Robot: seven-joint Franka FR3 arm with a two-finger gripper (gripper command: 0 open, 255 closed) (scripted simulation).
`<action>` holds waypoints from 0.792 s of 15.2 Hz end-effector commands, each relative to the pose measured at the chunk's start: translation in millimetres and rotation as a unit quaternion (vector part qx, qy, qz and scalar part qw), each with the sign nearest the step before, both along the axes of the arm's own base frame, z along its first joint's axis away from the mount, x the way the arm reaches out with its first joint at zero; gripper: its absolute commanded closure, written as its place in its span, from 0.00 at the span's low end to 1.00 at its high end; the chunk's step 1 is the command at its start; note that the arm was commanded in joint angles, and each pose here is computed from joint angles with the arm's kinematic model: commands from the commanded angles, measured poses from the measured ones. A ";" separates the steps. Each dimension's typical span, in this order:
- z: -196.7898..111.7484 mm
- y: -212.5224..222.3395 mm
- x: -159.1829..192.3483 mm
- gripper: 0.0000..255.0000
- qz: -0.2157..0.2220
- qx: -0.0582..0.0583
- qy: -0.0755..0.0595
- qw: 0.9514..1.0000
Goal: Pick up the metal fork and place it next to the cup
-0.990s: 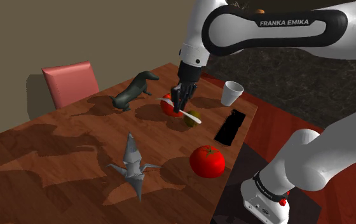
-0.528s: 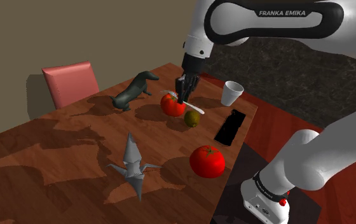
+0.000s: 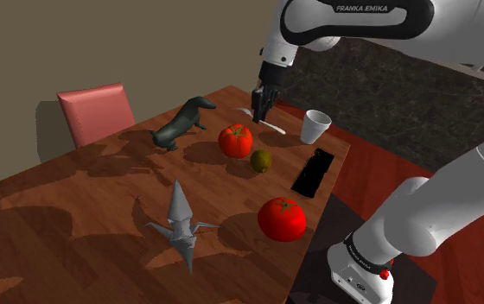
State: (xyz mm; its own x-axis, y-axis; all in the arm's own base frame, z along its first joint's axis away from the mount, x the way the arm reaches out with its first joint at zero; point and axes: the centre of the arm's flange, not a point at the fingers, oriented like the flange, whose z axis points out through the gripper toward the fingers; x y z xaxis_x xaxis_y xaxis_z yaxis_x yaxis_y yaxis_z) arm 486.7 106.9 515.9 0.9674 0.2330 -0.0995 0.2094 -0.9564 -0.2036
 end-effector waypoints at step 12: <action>0.1 -149.9 89.3 1.00 0.001 0.000 0.000 1.000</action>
